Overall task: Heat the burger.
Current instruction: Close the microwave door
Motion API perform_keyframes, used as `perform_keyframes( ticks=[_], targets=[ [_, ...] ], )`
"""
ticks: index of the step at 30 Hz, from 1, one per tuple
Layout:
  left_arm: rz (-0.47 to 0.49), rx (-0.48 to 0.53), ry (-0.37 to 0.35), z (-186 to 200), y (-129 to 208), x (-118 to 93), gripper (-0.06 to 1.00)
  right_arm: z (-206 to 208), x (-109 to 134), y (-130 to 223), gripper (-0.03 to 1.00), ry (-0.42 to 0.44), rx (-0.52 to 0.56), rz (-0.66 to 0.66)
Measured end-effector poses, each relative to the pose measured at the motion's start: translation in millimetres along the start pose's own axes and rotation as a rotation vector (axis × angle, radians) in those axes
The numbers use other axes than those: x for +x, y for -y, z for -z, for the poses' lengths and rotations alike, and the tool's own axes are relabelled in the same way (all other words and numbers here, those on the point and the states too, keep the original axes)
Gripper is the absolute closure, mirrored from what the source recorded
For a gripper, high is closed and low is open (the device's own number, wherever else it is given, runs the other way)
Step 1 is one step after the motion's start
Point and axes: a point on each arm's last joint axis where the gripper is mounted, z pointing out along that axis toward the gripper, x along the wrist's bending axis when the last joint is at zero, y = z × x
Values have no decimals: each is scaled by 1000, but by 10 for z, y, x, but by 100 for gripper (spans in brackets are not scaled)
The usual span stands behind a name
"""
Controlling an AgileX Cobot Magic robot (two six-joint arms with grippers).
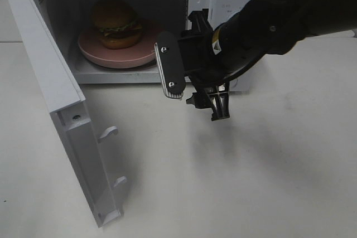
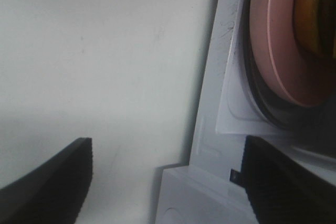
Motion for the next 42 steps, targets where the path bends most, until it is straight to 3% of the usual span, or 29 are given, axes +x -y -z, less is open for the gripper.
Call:
perform_keyframes(
  ticks=[6,12,13,15,17,27,34,42],
  targets=[
    [0,0,0,0,0,0,-3,286,105,55,20,13,-6,-136],
    [0,0,0,0,0,0,-3,554,212,117,20,15,0,-357],
    [0,0,0,0,0,0,-3,654,245,138,20,6,10,-456],
    [0,0,0,0,0,0,-3,693,260,149,20,-1,19,-495],
    [0,0,0,0,0,0,-3,839,282,178,20,-21,52,-648],
    [0,0,0,0,0,0,-3,1422,414,328,20,-73,243,-1027],
    [0,0,0,0,0,0,-3,1845,568,442,20,-106,388,-1160],
    [0,0,0,0,0,0,-3,2313,737,508,20,-132,409,-1232]
  ],
)
